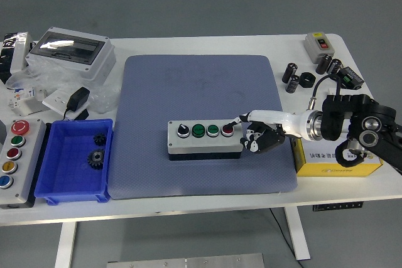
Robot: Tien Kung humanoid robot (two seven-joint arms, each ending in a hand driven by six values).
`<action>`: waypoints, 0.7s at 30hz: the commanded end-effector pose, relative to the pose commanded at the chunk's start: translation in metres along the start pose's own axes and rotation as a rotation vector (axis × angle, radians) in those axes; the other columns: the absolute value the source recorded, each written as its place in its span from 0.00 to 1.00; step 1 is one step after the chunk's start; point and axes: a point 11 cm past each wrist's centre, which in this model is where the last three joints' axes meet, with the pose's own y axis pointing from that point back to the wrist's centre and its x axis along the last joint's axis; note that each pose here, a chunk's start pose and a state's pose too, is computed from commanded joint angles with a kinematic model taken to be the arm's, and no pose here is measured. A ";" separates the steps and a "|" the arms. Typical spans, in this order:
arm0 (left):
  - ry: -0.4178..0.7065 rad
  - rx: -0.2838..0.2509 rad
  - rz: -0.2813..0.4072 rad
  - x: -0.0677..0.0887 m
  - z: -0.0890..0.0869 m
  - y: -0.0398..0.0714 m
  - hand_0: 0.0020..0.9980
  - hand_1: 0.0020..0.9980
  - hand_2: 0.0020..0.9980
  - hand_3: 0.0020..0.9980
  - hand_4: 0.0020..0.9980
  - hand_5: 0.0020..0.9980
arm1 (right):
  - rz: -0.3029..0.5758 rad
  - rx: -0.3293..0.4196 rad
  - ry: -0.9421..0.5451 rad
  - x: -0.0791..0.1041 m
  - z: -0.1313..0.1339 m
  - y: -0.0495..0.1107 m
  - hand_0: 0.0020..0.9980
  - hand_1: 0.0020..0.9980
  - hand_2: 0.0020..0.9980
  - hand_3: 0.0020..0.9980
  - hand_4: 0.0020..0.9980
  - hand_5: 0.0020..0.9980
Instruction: Pick up the button,place it on the desk,press the button,press the button
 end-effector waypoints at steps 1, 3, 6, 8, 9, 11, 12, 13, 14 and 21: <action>0.000 0.000 0.000 0.000 0.000 0.000 0.61 0.60 0.52 0.60 0.65 0.12 | 0.002 0.020 -0.007 0.001 -0.004 0.003 0.00 0.18 0.25 0.87 0.28 0.03; 0.000 0.002 -0.001 -0.001 -0.001 0.000 0.61 0.60 0.52 0.60 0.65 0.12 | 0.011 0.070 -0.017 0.005 -0.015 0.010 0.00 0.18 0.25 0.87 0.28 0.03; 0.000 0.005 -0.001 -0.001 -0.002 0.000 0.61 0.60 0.52 0.60 0.65 0.12 | 0.051 0.117 -0.026 0.013 -0.023 0.020 0.00 0.18 0.25 0.87 0.28 0.03; 0.000 0.006 -0.001 -0.001 -0.003 0.000 0.61 0.60 0.52 0.60 0.65 0.12 | 0.105 0.136 -0.044 0.021 -0.023 0.023 0.00 0.18 0.25 0.86 0.28 0.03; 0.000 0.007 0.000 -0.001 -0.004 0.000 0.61 0.60 0.52 0.60 0.65 0.12 | 0.140 0.146 -0.053 0.024 -0.021 0.024 0.00 0.18 0.25 0.86 0.28 0.03; -0.001 0.009 0.000 -0.001 -0.005 -0.001 0.61 0.60 0.52 0.60 0.65 0.12 | 0.223 0.172 -0.079 0.032 -0.018 0.024 0.00 0.18 0.25 0.86 0.28 0.03; -0.001 0.009 0.000 -0.001 -0.005 -0.001 0.61 0.60 0.52 0.60 0.65 0.12 | 0.262 0.184 -0.093 0.034 -0.016 0.024 0.00 0.18 0.24 0.85 0.30 0.03; -0.001 0.010 0.000 -0.001 -0.006 -0.001 0.61 0.60 0.52 0.60 0.65 0.12 | 0.304 0.197 -0.106 0.037 -0.014 0.024 0.00 0.18 0.24 0.85 0.30 0.03; 0.000 0.011 -0.001 -0.002 -0.006 -0.001 0.61 0.60 0.52 0.60 0.65 0.12 | 0.349 0.210 -0.124 0.039 -0.011 0.023 0.00 0.18 0.24 0.85 0.30 0.03; -0.001 0.022 -0.005 -0.006 -0.013 -0.001 0.61 0.60 0.52 0.60 0.65 0.12 | 0.694 0.351 -0.269 0.053 0.007 0.028 0.05 0.22 0.31 0.81 0.35 0.09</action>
